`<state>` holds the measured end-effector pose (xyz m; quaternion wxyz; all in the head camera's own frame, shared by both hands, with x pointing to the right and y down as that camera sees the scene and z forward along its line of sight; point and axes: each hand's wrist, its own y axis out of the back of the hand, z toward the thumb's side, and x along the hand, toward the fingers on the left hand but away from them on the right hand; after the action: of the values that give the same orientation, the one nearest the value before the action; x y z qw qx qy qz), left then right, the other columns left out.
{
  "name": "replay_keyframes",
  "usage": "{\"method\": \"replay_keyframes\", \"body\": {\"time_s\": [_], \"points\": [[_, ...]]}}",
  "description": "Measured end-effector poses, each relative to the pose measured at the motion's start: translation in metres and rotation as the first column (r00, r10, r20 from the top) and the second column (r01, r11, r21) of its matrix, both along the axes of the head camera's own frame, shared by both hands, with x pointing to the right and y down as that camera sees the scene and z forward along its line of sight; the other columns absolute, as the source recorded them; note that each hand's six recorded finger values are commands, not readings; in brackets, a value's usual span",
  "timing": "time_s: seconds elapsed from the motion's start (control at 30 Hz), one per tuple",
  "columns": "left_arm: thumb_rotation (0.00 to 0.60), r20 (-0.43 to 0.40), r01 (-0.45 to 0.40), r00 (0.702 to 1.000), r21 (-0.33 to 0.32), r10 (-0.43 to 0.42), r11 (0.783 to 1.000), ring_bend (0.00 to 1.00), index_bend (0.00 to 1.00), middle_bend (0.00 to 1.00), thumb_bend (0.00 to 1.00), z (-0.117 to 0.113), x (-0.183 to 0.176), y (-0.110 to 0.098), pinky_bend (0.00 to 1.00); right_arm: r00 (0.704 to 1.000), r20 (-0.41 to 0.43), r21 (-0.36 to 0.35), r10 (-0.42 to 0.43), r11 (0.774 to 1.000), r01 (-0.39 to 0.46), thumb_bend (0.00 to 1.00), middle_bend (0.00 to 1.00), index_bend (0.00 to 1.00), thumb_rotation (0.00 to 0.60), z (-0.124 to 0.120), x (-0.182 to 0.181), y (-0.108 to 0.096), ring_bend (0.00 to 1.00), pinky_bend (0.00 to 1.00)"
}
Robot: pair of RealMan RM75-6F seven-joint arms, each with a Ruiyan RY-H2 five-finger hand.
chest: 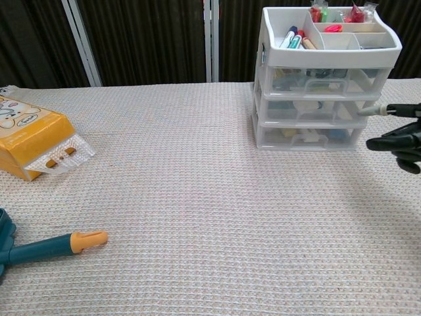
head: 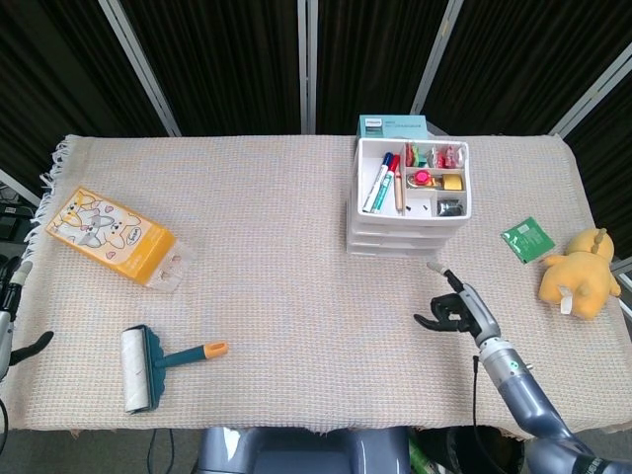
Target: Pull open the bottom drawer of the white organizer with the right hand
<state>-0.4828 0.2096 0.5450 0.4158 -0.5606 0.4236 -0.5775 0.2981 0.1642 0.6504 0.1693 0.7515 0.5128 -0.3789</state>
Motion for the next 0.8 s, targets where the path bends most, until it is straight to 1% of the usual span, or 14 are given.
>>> {"method": "replay_keyframes", "body": {"time_s": [0.17,0.37,0.47,0.57,0.7,0.8], "points": [[0.600,-0.005,0.003,1.000,-0.002,-0.003,1.000,0.00,0.00,0.00,0.12,0.000,-0.002,0.000,0.00,0.998,0.053,-0.094,0.041,0.995,-0.036,0.14,0.84,0.16,0.600,0.023,-0.015,-0.001,0.84,0.75],[0.600,-0.003,0.004,1.000,-0.014,-0.004,1.000,0.00,0.00,0.00,0.12,0.003,-0.002,-0.001,0.00,0.994,0.084,-0.159,0.075,0.985,-0.061,0.14,0.84,0.16,0.600,0.043,-0.020,-0.004,0.84,0.75],[0.600,-0.001,0.007,1.000,-0.012,-0.007,1.000,0.00,0.00,0.00,0.12,0.003,-0.002,-0.002,0.00,0.988,0.120,-0.202,0.101,0.976,-0.075,0.14,0.84,0.16,0.600,0.050,-0.028,-0.004,0.84,0.75],[0.600,-0.003,0.007,1.000,-0.013,-0.007,1.000,0.00,0.00,0.00,0.12,0.003,-0.002,-0.002,0.00,0.981,0.144,-0.235,0.126,0.968,-0.090,0.14,0.84,0.17,0.600,0.059,-0.032,-0.008,0.84,0.75],[0.600,-0.019,0.010,1.000,-0.022,-0.011,1.000,0.00,0.00,0.00,0.12,0.003,-0.002,-0.002,0.00,0.967,0.186,-0.252,0.174,0.960,-0.124,0.15,0.84,0.19,0.600,0.065,-0.039,-0.015,0.84,0.75],[0.600,-0.011,0.016,1.000,-0.022,-0.016,1.000,0.00,0.00,0.00,0.12,0.004,-0.004,-0.003,0.00,0.960,0.205,-0.268,0.192,0.954,-0.134,0.15,0.84,0.19,0.600,0.069,-0.042,-0.017,0.84,0.75]]}}
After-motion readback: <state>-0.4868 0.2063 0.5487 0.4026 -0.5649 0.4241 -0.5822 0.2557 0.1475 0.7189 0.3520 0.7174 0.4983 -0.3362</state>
